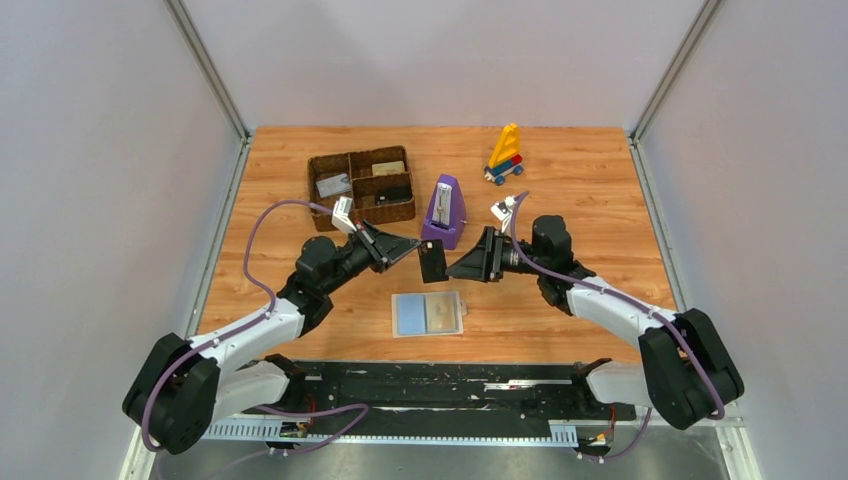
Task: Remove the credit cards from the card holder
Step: Place the credit card in the storage box.
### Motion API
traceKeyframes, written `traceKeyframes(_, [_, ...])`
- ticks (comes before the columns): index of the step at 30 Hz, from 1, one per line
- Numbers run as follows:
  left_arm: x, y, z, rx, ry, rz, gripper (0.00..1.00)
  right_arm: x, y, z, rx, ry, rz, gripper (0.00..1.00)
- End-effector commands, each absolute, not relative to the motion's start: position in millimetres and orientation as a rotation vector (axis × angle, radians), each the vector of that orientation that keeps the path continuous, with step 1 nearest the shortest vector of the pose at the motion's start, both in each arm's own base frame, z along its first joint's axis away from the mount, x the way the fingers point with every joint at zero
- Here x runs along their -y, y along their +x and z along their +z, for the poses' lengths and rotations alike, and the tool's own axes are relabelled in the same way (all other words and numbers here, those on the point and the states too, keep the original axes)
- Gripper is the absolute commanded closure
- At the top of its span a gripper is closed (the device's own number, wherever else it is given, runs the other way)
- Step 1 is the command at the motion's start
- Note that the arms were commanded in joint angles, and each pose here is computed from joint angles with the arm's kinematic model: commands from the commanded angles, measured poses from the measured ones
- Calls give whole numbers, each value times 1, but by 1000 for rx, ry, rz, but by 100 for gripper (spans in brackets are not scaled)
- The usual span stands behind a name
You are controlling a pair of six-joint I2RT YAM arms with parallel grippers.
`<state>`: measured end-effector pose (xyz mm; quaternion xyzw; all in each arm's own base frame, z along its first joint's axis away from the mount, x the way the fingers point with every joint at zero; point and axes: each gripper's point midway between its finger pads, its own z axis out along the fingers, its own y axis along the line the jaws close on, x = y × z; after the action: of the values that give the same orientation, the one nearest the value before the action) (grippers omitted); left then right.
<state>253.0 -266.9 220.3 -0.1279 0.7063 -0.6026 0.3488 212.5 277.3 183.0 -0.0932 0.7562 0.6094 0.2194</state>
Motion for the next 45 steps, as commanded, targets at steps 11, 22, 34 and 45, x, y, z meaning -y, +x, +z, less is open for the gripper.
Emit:
traceKeyframes(11, [265,251,245,-1677,-335,-1623,100,-295,213,206,-1987,-343,1781,57])
traceKeyframes(22, [266,247,233,-1701,-336,-1616,94,-295,201,212,-1934,-486,1800,100])
traceKeyframes(34, [250,200,233,-1911,58,-1419,47,-278,156,221,-1913,-922,1852,100])
traceKeyframes(45, [260,163,254,-2013,539,-1435,45,-276,136,221,-1871,-1073,1970,100])
